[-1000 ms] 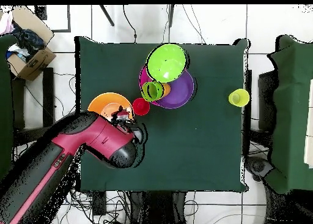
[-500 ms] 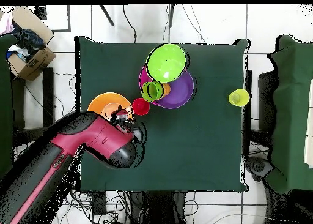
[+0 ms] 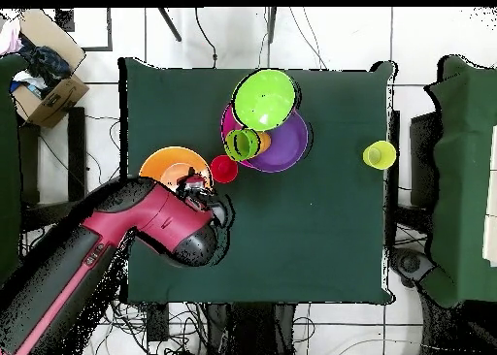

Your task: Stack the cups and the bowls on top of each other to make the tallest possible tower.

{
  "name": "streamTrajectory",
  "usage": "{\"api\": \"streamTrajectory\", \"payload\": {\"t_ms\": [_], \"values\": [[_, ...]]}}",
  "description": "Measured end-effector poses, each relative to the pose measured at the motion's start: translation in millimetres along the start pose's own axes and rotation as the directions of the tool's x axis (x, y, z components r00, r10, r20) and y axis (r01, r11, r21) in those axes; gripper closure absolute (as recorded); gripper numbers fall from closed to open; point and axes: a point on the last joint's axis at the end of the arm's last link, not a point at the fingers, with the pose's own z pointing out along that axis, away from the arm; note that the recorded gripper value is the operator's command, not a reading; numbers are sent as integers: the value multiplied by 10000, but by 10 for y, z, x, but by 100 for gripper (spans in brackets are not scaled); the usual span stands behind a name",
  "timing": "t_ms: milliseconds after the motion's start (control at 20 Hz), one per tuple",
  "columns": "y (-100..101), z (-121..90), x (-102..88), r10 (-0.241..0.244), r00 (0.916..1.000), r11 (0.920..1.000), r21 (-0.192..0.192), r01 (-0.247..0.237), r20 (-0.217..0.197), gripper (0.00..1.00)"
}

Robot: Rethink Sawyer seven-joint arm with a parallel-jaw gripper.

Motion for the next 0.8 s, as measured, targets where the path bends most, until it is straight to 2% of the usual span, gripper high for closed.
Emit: {"api": "streamTrajectory", "payload": {"t_ms": [600,800], "values": [[216,234,139,-76,9986,9992,-407,55,-519,0],[290,332,158,12,9984,9990,-442,-37,-568,0]]}}
